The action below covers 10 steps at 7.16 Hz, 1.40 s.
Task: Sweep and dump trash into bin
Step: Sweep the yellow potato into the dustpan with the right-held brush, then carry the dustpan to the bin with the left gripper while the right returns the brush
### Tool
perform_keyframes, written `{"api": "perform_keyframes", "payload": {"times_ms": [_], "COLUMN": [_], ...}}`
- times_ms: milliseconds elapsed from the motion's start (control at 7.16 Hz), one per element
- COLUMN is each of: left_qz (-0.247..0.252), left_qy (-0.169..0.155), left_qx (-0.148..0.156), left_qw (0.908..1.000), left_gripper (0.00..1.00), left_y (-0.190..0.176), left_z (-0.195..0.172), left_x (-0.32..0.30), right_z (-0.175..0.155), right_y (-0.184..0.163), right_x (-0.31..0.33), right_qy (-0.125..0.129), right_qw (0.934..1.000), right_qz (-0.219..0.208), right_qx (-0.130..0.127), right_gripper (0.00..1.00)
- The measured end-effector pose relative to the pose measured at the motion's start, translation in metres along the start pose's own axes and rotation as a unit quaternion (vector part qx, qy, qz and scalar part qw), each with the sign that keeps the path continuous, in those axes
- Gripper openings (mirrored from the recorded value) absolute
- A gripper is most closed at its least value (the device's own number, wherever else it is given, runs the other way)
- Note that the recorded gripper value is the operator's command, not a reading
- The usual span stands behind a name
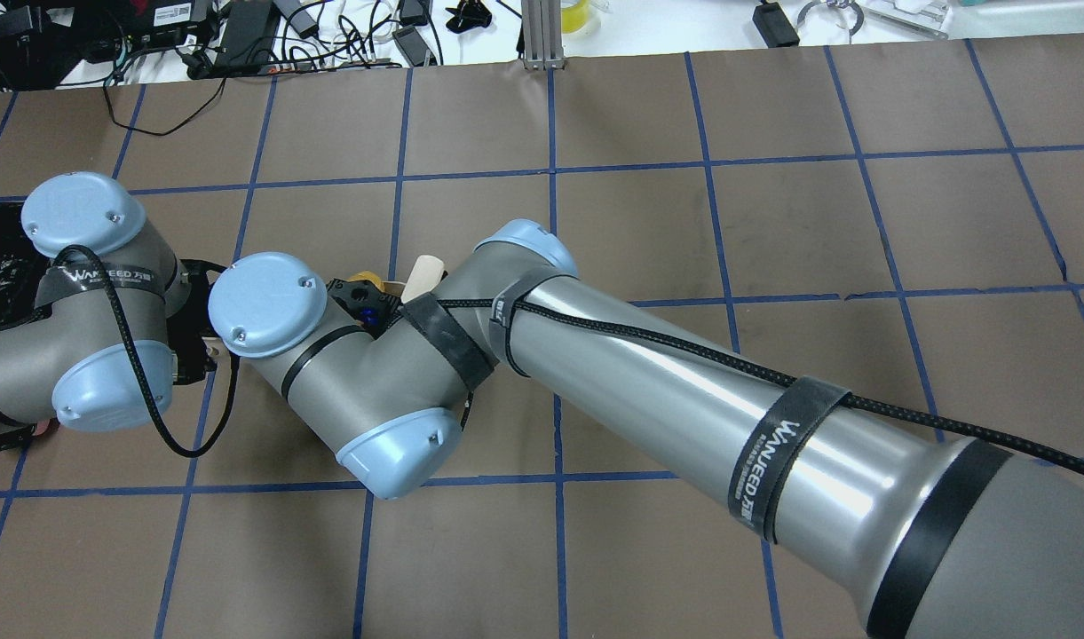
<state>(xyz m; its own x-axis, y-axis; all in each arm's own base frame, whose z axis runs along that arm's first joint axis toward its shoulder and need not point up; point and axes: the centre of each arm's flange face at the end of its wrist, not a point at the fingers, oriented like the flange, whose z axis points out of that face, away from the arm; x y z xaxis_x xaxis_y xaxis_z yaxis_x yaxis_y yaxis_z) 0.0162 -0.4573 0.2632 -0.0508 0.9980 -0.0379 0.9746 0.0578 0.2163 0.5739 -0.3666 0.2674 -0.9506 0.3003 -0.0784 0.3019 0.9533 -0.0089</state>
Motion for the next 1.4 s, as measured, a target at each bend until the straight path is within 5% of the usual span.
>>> {"api": "perform_keyframes", "payload": {"times_ms": [279, 559, 978, 1397], "left_qz": [-0.006, -0.013, 0.0, -0.033], "left_qy": [0.002, 0.0, -0.005, 0.008], "left_qx": [0.01, 0.042, 0.06, 0.104], "left_qw": [0.9999, 0.999, 0.9982, 0.994], "left_gripper": [0.0, 0.0, 0.0, 0.0], "left_y": [0.021, 0.052, 0.172, 0.29], "left_z": [0.004, 0.01, -0.028, -0.089], "left_x": [-0.001, -0.004, -0.037, -0.048], "right_z": [-0.005, -0.044, -0.112, -0.138], "right_y": [-0.018, -0.075, -0.196, -0.297], "right_x": [0.013, 0.056, 0.167, 0.286], "right_qy": [0.029, 0.057, 0.076, 0.081], "right_qw": [0.9994, 0.9976, 0.993, 0.9906], "right_qz": [-0.016, -0.04, -0.088, -0.107], "right_qx": [0.009, -0.004, -0.021, -0.025], "right_gripper": [0.0, 0.0, 0.0, 0.0]}}
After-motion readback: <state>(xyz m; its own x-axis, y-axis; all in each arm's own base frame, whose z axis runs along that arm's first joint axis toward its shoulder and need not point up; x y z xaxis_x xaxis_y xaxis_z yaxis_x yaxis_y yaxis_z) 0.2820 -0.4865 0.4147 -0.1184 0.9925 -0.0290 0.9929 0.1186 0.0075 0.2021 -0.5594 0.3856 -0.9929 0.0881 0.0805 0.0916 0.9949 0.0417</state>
